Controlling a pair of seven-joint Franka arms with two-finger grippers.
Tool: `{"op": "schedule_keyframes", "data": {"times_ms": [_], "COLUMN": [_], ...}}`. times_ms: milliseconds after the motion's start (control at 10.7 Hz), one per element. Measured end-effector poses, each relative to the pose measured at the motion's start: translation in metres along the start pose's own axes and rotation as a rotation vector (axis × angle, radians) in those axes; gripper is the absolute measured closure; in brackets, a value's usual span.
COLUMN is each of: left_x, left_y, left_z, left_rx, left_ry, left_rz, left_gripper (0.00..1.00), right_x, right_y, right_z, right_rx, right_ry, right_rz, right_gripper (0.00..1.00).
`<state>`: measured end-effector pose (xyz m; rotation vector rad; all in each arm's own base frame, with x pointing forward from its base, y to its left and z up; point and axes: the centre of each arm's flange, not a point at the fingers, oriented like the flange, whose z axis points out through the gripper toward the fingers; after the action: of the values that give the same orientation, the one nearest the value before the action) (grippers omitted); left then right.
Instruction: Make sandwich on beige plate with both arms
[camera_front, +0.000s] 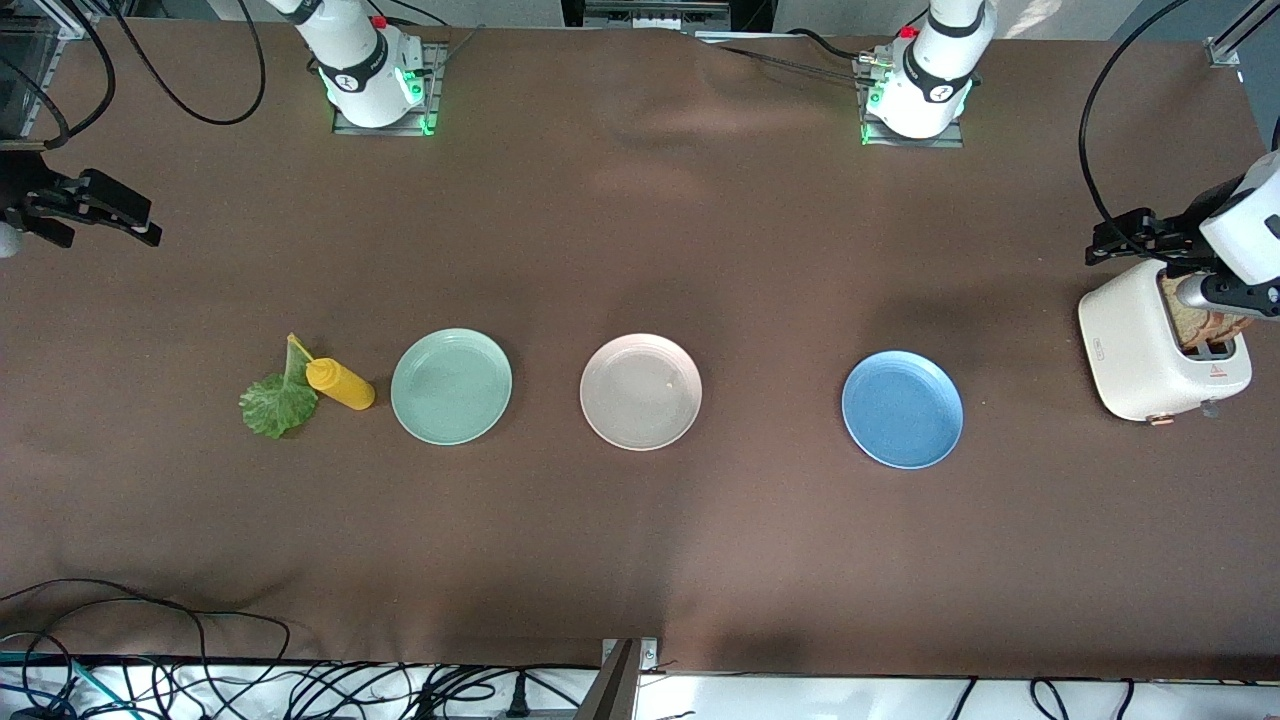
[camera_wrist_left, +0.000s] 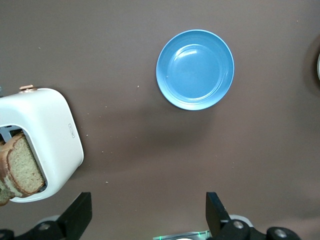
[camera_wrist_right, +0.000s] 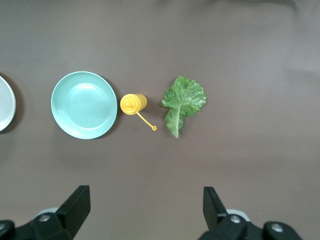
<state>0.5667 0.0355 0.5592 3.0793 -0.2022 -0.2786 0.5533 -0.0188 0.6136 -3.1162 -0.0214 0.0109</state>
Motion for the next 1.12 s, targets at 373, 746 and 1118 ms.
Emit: {"op": "schedule_keyframes", "data": {"times_ms": [373, 746, 1118], "left_x": [0.002, 0.005, 0.010], "left_y": [0.000, -0.001, -0.003], "left_z": [-0.001, 0.004, 0.011], "left_rx": [0.003, 0.001, 0.011], "left_ry": [0.013, 0.007, 0.003], "left_rz": [0.000, 0.000, 0.001], "left_gripper": [0.00, 0.00, 0.00], "right_x": [0.000, 0.000, 0.000], "right_y": [0.000, 0.000, 0.000], "right_z": [0.000, 0.000, 0.000], "right_rx": [0.000, 0.000, -0.001], "right_ry": [0.001, 0.001, 0.001], "right_rz": [0.000, 0.000, 0.000], "right_gripper": [0.00, 0.00, 0.00]}}
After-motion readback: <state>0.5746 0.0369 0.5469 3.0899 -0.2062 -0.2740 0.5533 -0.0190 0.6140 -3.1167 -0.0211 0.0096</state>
